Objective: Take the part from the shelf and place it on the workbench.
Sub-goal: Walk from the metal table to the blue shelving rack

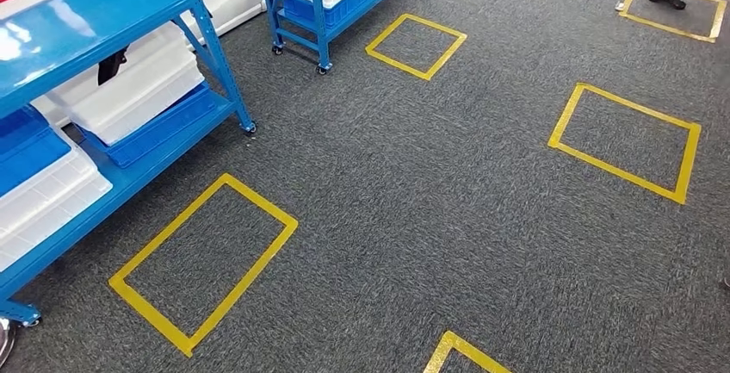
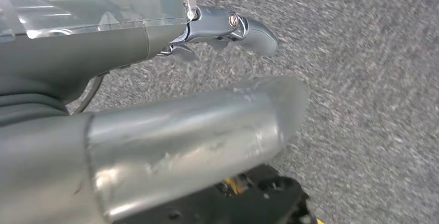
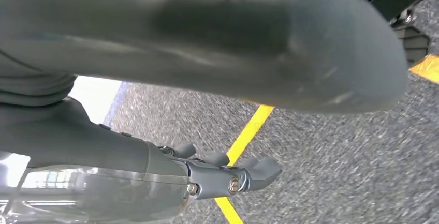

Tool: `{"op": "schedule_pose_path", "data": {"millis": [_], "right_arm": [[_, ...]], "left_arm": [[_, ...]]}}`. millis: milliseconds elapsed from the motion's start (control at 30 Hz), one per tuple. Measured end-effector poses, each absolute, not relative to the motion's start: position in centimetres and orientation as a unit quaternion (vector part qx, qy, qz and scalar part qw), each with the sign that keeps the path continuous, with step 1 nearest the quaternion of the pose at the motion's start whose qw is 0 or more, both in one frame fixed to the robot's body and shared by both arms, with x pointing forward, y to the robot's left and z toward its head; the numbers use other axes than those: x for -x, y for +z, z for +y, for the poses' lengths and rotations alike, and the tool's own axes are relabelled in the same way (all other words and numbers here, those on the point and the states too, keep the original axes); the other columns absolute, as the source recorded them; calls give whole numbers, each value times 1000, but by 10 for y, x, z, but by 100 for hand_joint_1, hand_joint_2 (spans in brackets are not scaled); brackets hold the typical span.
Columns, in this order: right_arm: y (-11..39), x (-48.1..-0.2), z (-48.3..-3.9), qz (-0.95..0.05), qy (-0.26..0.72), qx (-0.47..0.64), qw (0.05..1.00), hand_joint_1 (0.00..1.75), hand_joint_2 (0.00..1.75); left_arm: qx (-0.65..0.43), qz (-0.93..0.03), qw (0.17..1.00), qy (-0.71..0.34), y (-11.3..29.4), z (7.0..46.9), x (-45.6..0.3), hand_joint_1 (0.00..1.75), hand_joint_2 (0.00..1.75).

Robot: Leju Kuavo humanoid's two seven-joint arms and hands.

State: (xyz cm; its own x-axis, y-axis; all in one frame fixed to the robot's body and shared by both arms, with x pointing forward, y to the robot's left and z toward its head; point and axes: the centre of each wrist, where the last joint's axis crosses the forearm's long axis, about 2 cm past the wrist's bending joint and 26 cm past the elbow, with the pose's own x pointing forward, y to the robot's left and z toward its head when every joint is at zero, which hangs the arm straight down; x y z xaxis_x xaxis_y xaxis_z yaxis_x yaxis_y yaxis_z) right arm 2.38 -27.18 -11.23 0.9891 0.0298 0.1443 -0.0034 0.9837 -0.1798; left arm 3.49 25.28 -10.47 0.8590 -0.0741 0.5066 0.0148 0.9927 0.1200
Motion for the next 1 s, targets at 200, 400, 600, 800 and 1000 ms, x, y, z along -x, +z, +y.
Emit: {"op": "schedule_pose_path", "data": {"millis": [200,400,600,800,1000], "right_arm": [[-112,-22,-273,-70,8,90,993,0,0],[-113,-18,-275,-67,8,91,994,0,0],[-113,-20,-275,-68,8,91,994,0,0],[-113,-17,-275,-65,9,89,994,0,0],[-113,-20,-273,-68,11,85,994,0,0]], "left_arm": [[-58,-267,962,-25,-103,251,-36,0,0],[-54,-266,962,-27,-103,248,-36,0,0],[-56,-265,962,-27,-103,249,-34,0,0],[-57,-265,962,-27,-103,249,-34,0,0],[-57,-266,962,-27,-103,250,-35,0,0]]}}
